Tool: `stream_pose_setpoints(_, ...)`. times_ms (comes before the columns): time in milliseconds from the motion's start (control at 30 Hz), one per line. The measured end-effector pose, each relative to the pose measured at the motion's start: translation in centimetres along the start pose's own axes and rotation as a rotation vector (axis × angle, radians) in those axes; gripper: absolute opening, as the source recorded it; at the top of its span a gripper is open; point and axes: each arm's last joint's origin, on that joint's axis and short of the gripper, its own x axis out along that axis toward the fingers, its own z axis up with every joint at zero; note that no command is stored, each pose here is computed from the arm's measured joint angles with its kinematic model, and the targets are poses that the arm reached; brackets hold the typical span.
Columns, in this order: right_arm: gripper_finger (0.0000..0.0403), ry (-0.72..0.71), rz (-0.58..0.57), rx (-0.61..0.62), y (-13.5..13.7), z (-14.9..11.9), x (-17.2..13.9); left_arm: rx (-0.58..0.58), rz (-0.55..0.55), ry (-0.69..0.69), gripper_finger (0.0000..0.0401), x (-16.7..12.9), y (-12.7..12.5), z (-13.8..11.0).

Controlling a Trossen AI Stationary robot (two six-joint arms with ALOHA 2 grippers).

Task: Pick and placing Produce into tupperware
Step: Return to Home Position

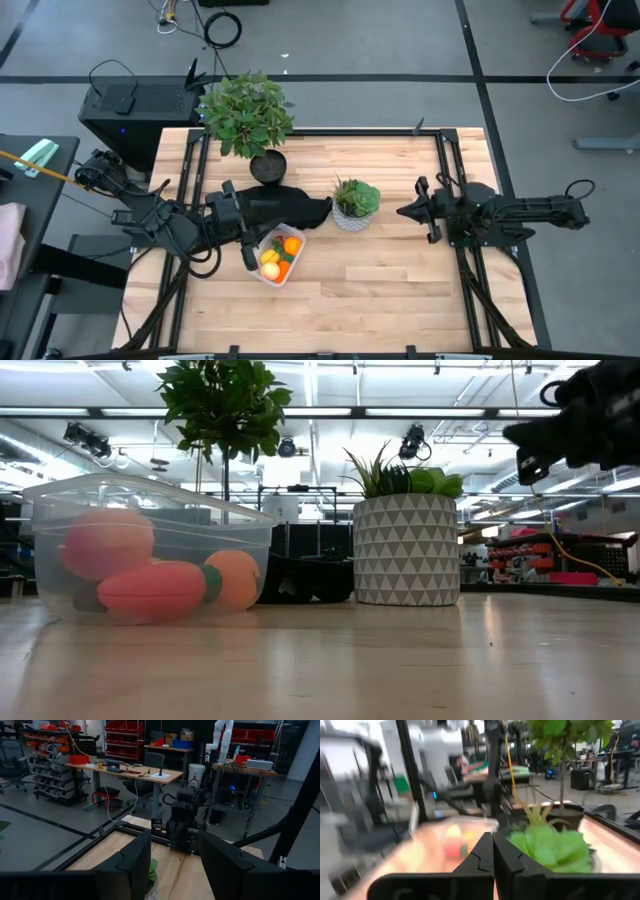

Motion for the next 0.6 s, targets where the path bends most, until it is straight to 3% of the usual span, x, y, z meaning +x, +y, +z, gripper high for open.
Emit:
stream_pose_setpoints(100,0.0,0.073,-0.004,-0.059,0.0,-0.7,0.0,-0.005,0.0,0.0,0.0172,0.0,0.0,0.0)
stream_pose_setpoints(300,0.0,0.147,-0.009,-0.058,-0.1,-1.4,-0.1,-0.005,0.0,0.0,0.0172,0.0,0.0,0.0)
stream_pose_setpoints(600,0.0002,0.145,-0.068,-0.026,-0.3,-1.4,-0.1,-0.005,-0.034,0.008,0.0172,0.0,-0.1,0.0)
